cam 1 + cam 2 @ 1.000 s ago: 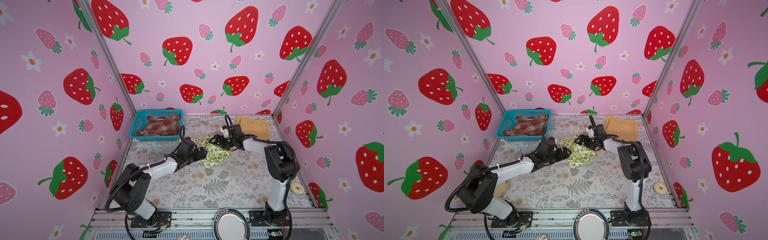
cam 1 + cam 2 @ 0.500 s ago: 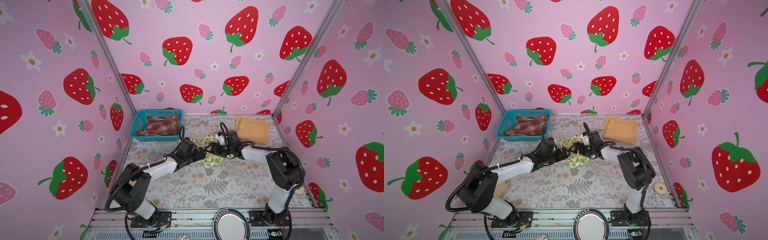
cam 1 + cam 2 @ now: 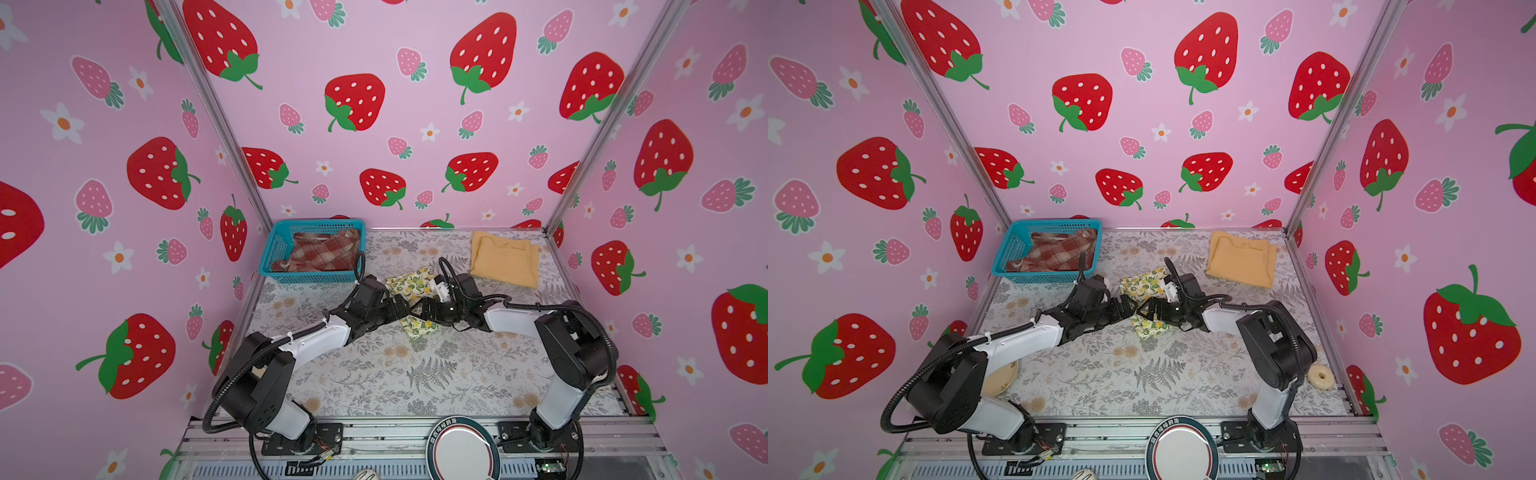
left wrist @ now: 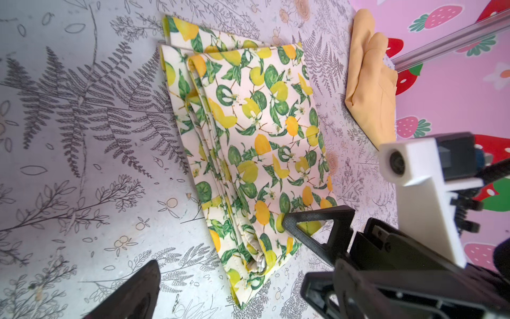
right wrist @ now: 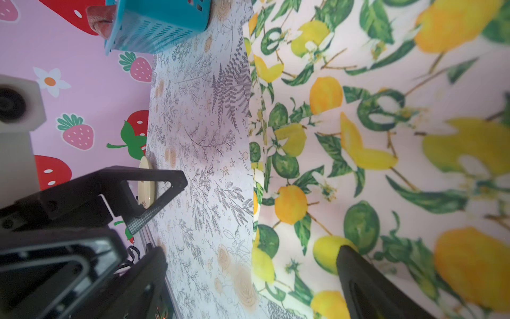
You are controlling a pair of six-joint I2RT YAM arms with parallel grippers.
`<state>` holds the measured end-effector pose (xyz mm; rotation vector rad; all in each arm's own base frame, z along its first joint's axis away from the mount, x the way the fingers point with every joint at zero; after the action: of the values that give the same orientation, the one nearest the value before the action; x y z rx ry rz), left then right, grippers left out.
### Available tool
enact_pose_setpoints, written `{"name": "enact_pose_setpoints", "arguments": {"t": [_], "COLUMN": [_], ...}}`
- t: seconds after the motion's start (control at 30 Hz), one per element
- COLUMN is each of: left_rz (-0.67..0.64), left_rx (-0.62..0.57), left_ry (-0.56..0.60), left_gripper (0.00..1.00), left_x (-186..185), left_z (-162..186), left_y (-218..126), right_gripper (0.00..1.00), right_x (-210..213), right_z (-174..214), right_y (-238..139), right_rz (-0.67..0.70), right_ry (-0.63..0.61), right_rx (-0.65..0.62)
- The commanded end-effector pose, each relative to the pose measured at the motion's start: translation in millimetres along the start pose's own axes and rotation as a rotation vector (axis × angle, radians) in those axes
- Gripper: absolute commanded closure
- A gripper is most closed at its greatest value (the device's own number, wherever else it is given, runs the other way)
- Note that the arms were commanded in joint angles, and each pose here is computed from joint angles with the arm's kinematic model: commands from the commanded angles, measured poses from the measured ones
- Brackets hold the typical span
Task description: Fold and stack the skirts
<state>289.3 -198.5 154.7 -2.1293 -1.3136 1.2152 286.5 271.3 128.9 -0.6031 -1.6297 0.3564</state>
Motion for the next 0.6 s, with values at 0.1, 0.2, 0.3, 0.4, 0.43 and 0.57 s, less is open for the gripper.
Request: {"name": "enact_pose_setpoints", "arguments": {"t": [0.1, 0.2, 0.3, 0.4, 0.43, 0.57], "left_rz": [0.099, 0.128, 0.157, 0.197, 0.202, 0.238], "left_rx": [-0.06, -0.059, -0.049, -0.047, -0.043, -0.03], "left_ry": [0.009, 0.025, 0.034, 0.052, 0.057, 0.06], "left_gripper": [0.01, 0.0, 0.0, 0.01, 0.01, 0.0], "left_x": [-22, -33, -47, -65, -71, -88], "left_z": [-10, -11, -14, -14, -15, -16], "left_y": [-13, -10, -2, 9, 13, 32], "right_gripper": [0.0, 0.0, 0.0, 0.0, 0.0, 0.0], "right_x": [43, 45, 36, 24, 19, 2], "right_z": [-71, -98, -118, -132, -136, -140], "right_y": [-18, -14, -2, 10, 14, 32], "right_rz": [-0.062, -0.05, -0.041, -0.04, -0.037, -0.047], "right_ry": [-0.063, -0.071, -0.062, -0.049, -0.044, -0.017], "right_rx": [-0.082, -0.076, -0.054, -0.04, -0.036, -0.004]}}
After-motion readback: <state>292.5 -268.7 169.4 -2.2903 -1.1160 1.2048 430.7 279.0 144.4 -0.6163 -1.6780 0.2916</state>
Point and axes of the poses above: each gripper's point midway between its finger pads, its own y axis out along the fingers, its own x axis along the line the jaws close on, z = x × y, the point moved 8 cm from there along -y, back along the fingers, and after that the axes turned 15 degrees about y, right-handed, at the moved point
